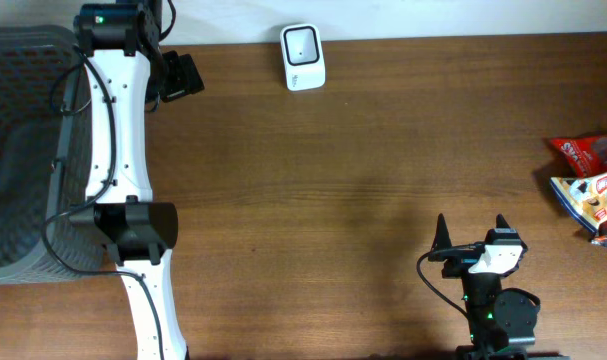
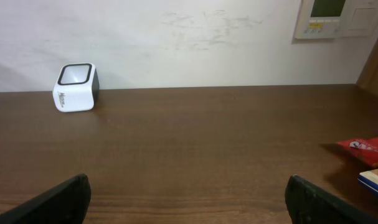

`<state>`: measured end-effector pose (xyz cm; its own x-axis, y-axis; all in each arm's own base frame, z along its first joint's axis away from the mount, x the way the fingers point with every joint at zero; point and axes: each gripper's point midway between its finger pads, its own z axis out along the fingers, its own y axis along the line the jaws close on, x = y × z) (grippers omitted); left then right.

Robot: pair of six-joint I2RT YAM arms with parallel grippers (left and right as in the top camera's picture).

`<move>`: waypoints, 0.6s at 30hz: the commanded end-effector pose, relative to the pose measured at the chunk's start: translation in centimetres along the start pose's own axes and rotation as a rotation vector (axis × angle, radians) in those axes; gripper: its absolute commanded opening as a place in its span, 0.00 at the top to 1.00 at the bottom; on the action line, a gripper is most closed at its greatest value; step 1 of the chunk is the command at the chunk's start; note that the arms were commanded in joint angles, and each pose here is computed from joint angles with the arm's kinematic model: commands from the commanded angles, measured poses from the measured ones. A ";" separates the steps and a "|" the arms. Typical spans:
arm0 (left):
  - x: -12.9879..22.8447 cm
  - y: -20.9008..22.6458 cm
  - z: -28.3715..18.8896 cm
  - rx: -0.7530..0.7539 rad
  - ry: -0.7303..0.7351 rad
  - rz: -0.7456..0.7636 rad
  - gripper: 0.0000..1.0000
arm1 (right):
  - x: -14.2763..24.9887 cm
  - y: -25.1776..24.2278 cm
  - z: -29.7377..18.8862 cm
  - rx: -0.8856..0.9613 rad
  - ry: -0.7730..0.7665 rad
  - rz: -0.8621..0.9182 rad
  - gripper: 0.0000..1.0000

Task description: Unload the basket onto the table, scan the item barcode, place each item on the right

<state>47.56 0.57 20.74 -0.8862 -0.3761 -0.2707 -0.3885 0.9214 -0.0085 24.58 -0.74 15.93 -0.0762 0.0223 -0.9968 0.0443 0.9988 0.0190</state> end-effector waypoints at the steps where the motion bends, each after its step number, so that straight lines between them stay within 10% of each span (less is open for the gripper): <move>1: -0.2 0.1 -0.8 0.010 -0.017 -0.010 0.01 | 0.3 -0.1 0.0 -0.001 -0.001 0.005 0.02; 18: 1.8 2.7 -5.6 -0.053 -0.083 0.016 0.01 | 0.3 -0.1 0.0 0.000 -0.001 0.005 0.02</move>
<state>46.05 0.87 21.56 -0.8901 -0.3702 -0.2659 -0.3882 0.9214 0.0166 24.58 -0.74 15.95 -0.0751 0.0223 -0.9969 0.0443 0.9988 0.0190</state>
